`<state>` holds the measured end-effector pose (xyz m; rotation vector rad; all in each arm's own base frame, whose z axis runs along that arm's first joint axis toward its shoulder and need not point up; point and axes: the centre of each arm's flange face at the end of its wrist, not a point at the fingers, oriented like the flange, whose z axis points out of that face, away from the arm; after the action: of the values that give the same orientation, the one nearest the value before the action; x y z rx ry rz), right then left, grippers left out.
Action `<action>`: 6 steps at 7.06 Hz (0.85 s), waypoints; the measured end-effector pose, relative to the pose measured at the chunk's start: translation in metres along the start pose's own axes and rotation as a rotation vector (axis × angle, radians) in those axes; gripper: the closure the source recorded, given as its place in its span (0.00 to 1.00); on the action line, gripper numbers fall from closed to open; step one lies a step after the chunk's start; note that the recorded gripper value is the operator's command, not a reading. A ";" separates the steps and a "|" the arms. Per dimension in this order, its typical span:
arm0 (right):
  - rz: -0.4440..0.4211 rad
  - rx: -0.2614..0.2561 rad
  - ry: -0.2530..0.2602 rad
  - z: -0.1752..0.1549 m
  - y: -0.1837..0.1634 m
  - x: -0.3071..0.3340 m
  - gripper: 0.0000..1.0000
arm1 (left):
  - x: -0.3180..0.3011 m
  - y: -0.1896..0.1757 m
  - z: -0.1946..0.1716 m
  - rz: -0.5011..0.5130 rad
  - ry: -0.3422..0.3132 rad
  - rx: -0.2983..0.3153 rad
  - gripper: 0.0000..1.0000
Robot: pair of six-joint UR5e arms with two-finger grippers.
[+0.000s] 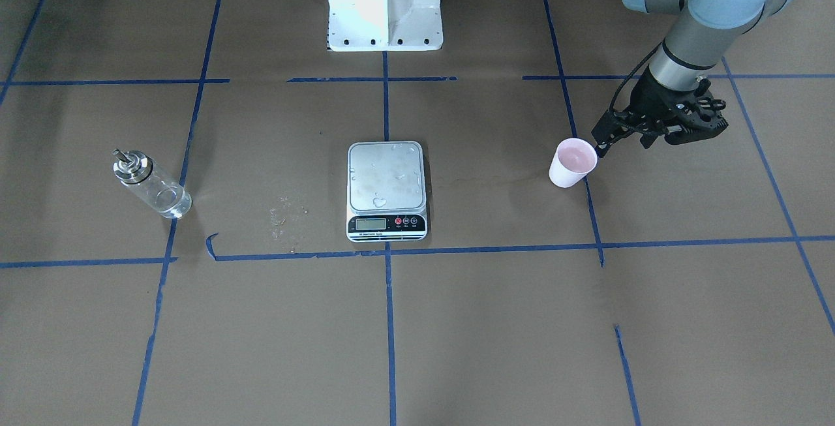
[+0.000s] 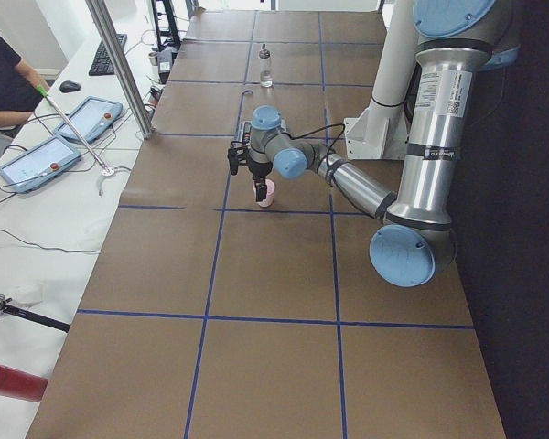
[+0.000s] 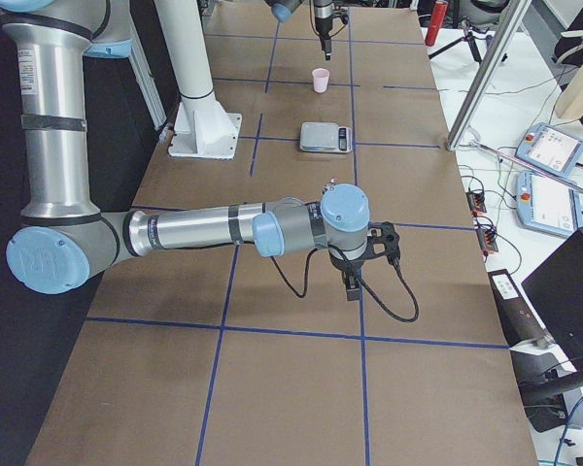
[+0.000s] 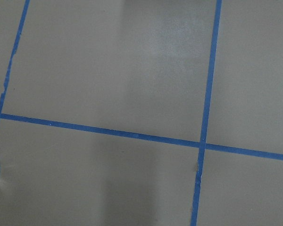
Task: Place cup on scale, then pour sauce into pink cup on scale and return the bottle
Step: 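Reach the left gripper down to the pink cup and grasp it, then carry the pink cup with the left gripper onto the scale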
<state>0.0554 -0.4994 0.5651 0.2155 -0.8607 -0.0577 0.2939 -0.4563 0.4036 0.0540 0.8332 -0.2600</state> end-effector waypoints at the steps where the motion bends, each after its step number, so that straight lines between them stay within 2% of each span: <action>1: -0.002 0.002 0.000 -0.001 -0.001 -0.001 0.00 | 0.000 0.001 0.010 0.000 -0.013 -0.009 0.01; 6: -0.011 0.008 0.000 -0.003 -0.004 -0.004 0.00 | 0.009 0.018 0.031 0.036 -0.019 -0.047 0.01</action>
<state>0.0554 -0.5028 0.5595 0.2273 -0.8597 -0.0643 0.3265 -0.4455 0.4165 0.0229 0.8185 -0.2067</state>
